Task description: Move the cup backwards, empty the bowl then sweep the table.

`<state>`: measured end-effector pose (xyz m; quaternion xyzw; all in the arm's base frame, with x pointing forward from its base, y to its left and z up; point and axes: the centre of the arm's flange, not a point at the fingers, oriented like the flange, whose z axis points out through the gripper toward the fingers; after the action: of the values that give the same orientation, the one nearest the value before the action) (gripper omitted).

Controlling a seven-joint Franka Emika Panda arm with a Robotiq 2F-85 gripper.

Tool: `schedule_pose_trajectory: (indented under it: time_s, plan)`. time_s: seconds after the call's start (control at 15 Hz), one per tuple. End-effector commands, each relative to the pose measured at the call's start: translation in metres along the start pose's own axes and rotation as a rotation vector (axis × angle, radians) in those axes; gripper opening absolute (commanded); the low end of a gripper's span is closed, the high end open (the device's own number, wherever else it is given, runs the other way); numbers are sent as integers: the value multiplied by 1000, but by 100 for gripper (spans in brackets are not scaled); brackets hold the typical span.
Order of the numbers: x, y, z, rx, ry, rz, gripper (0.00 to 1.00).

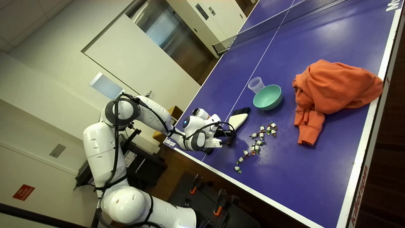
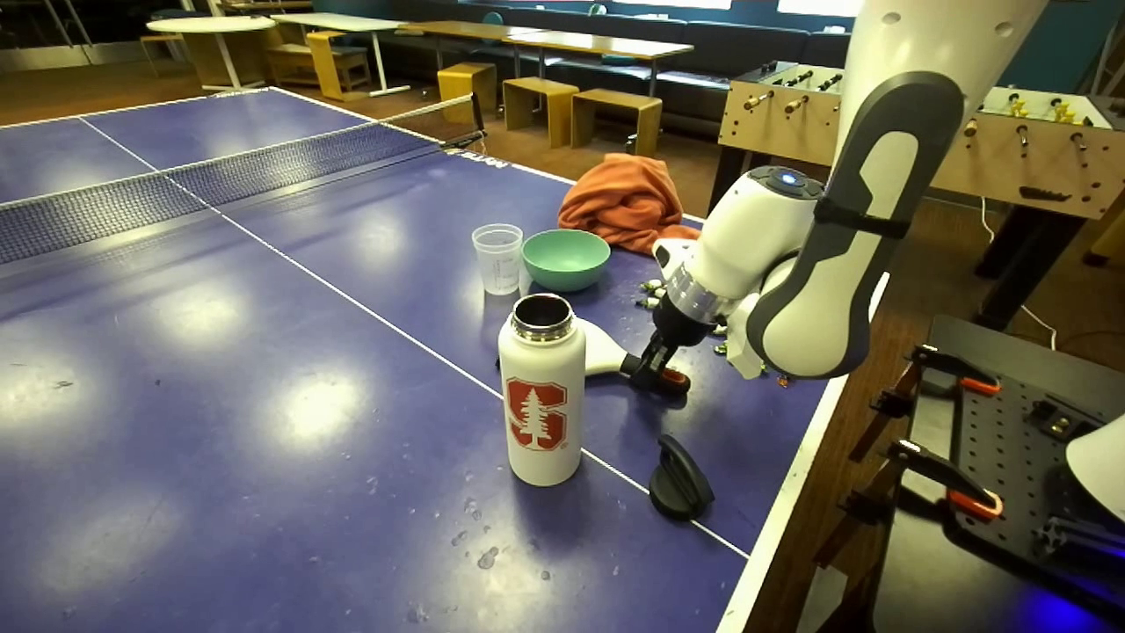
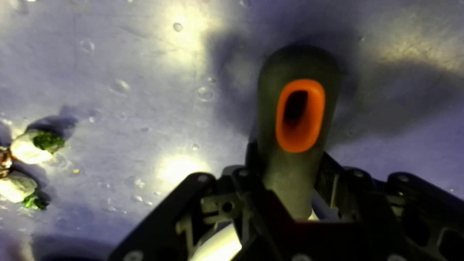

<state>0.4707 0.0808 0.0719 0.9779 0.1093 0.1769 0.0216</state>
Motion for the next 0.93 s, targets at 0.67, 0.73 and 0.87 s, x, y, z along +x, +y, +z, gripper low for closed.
schedule_pose_trajectory:
  time_s: [0.67,0.73,0.87]
  plan:
    - [40,33,-50,-89,-77,-172,38]
    - [40,35,-50,-90,-78,-171,38]
    - [36,34,-45,-92,-88,-174,38]
